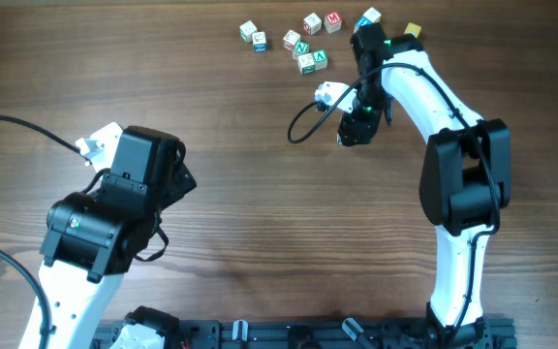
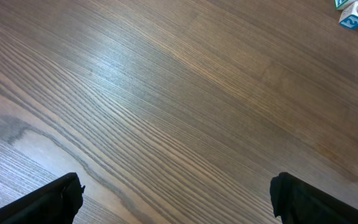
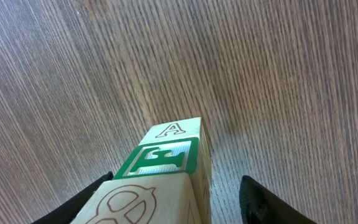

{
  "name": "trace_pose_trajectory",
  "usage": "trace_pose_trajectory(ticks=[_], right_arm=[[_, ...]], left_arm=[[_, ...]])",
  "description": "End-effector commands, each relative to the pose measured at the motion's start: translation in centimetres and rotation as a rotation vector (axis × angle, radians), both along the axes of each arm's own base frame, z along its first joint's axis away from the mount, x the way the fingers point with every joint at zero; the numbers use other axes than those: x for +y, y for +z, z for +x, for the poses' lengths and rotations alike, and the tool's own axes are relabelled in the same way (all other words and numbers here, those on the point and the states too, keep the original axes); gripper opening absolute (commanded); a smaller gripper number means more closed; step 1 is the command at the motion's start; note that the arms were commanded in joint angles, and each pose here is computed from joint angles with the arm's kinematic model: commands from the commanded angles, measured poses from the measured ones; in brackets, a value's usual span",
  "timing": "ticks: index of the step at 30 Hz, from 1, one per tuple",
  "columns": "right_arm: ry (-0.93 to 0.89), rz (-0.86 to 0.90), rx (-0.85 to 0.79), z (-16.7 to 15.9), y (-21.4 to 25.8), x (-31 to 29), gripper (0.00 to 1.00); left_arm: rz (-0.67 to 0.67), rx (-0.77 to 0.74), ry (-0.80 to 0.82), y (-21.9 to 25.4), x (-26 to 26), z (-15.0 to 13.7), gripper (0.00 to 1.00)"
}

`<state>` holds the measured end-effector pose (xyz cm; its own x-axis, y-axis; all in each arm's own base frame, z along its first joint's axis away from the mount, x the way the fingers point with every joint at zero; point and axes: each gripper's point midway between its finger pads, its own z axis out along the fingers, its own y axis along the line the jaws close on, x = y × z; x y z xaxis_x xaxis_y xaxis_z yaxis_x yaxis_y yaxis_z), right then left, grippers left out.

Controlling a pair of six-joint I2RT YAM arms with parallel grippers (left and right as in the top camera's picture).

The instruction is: Form a tower

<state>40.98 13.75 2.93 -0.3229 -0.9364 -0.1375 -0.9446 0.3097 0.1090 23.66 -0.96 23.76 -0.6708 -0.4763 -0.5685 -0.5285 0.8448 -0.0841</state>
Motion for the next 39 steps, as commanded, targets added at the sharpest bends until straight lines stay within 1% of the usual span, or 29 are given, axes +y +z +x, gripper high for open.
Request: trace_pose_trajectory(ticks=[1, 3, 8, 12, 13, 14, 15, 16, 17, 18, 19, 20, 21, 22, 25, 27, 29, 31, 32, 33, 34, 35, 37, 39], right_arm=[[0.018, -0.001, -0.004, 0.2, -0.3, 0.3, 0.63], [0.018, -0.002, -0.005, 0.2, -0.3, 0.3, 0.60], [0.015, -0.024, -0.010, 0.3, -0.3, -0.1, 0.51], [0.012, -0.023, -0.011, 0.3, -0.3, -0.1, 0.51], [0.005, -0.022, -0.013, 0.4, -0.3, -0.1, 0.52], [0.004, -0.022, -0.012, 0.4, -0.3, -0.1, 0.60], [0.004, -0.022, -0.013, 0.4, -0.3, -0.1, 0.64], [0.003, -0.022, -0.012, 0.4, -0.3, -0.1, 0.70], [0.003, -0.018, -0.011, 0.4, -0.3, 0.0, 0.72], [-0.004, -0.008, -0.009, 0.4, -0.3, 0.2, 0.75], [-0.010, 0.006, -0.011, 0.4, -0.1, 0.6, 0.84], [-0.023, 0.013, -0.019, 0.7, 0.0, 0.8, 0.88], [-0.030, 0.014, -0.027, 0.9, 0.3, 1.0, 0.90], [-0.041, 0.017, -0.036, 1.1, 0.8, 1.3, 0.99], [-0.071, 0.030, -0.071, 1.6, 2.9, 2.4, 1.00], [-0.128, 0.052, -0.115, 2.4, 5.8, 3.7, 1.00], [-0.243, 0.091, -0.169, 3.5, 9.1, 4.7, 1.00], [-0.451, 0.150, -0.203, 4.8, 12.2, 5.2, 1.00], [-0.690, 0.189, -0.210, 5.9, 13.7, 5.1, 1.00], [-0.925, 0.198, -0.199, 6.5, 14.2, 4.3, 1.00], [-1.157, 0.196, -0.164, 6.5, 14.1, 3.5, 1.00], [-1.315, 0.188, -0.110, 6.0, 13.7, 3.2, 1.00], [-1.495, 0.172, -0.037, 5.1, 12.8, 3.1, 1.00], [-1.548, 0.170, -0.017, 5.0, 12.3, 3.0, 1.00]], left_arm=[[-0.011, 0.002, 0.021, -0.3, 0.2, -0.1, 1.00], [-0.011, 0.002, 0.021, -0.3, 0.2, -0.1, 1.00], [-0.011, 0.002, 0.021, -0.3, 0.2, -0.1, 1.00], [-0.011, 0.002, 0.021, -0.3, 0.2, -0.1, 1.00], [-0.011, 0.002, 0.021, -0.3, 0.2, -0.1, 1.00], [-0.011, 0.002, 0.021, -0.3, 0.2, -0.1, 1.00], [-0.011, 0.002, 0.021, -0.3, 0.2, -0.1, 1.00], [-0.011, 0.002, 0.021, -0.3, 0.2, -0.1, 1.00], [-0.011, 0.002, 0.021, -0.3, 0.2, -0.1, 1.00], [-0.011, 0.002, 0.021, -0.3, 0.2, -0.1, 1.00], [-0.011, 0.002, 0.021, -0.3, 0.2, -0.1, 1.00], [-0.011, 0.002, 0.021, -0.3, 0.2, -0.1, 1.00], [-0.011, 0.002, 0.021, -0.3, 0.2, -0.1, 1.00], [-0.011, 0.002, 0.021, -0.3, 0.2, -0.1, 1.00], [-0.011, 0.002, 0.021, -0.3, 0.2, -0.1, 1.00], [-0.011, 0.002, 0.021, -0.3, 0.2, -0.1, 1.00], [-0.011, 0.002, 0.021, -0.3, 0.2, -0.1, 1.00], [-0.011, 0.002, 0.021, -0.3, 0.2, -0.1, 1.00], [-0.011, 0.002, 0.021, -0.3, 0.2, -0.1, 1.00], [-0.011, 0.002, 0.021, -0.3, 0.2, -0.1, 1.00], [-0.011, 0.002, 0.021, -0.3, 0.2, -0.1, 1.00], [-0.011, 0.002, 0.021, -0.3, 0.2, -0.1, 1.00], [-0.011, 0.002, 0.021, -0.3, 0.2, -0.1, 1.00], [-0.011, 0.002, 0.021, -0.3, 0.2, -0.1, 1.00]])
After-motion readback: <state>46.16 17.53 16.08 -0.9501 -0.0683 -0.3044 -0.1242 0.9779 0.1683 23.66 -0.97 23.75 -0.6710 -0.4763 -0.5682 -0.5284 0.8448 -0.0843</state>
